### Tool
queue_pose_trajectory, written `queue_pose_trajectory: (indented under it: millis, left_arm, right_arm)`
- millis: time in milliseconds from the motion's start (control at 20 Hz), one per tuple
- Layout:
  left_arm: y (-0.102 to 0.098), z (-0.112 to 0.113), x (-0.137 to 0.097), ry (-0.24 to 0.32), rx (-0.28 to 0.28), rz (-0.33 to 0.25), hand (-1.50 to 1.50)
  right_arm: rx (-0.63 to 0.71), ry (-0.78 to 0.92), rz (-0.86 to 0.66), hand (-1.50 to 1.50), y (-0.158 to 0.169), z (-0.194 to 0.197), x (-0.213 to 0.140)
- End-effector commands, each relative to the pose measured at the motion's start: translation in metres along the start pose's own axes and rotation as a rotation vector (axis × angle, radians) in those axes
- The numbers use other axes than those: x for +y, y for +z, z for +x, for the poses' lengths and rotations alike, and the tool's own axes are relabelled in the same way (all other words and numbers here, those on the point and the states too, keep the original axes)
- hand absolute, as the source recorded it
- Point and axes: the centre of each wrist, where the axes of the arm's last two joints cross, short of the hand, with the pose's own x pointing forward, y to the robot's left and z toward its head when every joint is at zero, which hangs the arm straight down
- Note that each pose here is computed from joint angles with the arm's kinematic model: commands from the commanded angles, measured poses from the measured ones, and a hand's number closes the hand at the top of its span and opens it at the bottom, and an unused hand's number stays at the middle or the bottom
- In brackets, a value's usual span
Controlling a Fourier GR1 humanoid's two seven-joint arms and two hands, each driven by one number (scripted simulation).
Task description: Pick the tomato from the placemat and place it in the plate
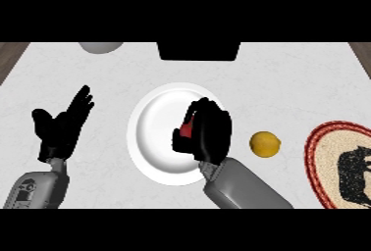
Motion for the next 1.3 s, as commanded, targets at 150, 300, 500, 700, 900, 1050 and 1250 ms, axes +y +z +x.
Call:
queue_pose_trajectory:
  millis: [150,300,500,700,900,1050,1250]
  left_arm:
    - [0.004,-0.002,0.006,0.024,0.004,0.01,0.0]
    - [0.005,-0.006,0.012,-0.011,0.005,0.008,0.0]
    - [0.002,-0.003,-0.006,0.015,0.015,-0.013,0.0]
    - [0.012,-0.01,0.003,0.004,0.007,-0.007,0.0]
    - [0.003,0.004,0.003,-0.016,0.0,0.0,0.0]
    - [0.005,-0.018,0.006,-0.012,0.01,0.023,0.0]
    - [0.017,-0.002,0.02,-0.006,0.012,0.02,0.0]
  right_arm:
    - [-0.039,-0.122,0.051,-1.5,-0.011,-0.026,0.016]
    - [-0.132,-0.152,-0.067,-1.5,-0.018,0.002,-0.003]
    - [-0.305,-0.376,-0.149,-1.5,0.003,0.02,-0.026]
    - [-0.263,-0.55,-0.12,-1.5,0.023,0.03,-0.04]
    - [-0.117,-0.727,-0.025,-1.5,0.029,0.022,-0.055]
    - [-0.098,-0.82,0.042,-1.5,0.033,0.024,-0.075]
    - [-0.134,-0.841,0.066,-1.5,0.037,-0.002,-0.075]
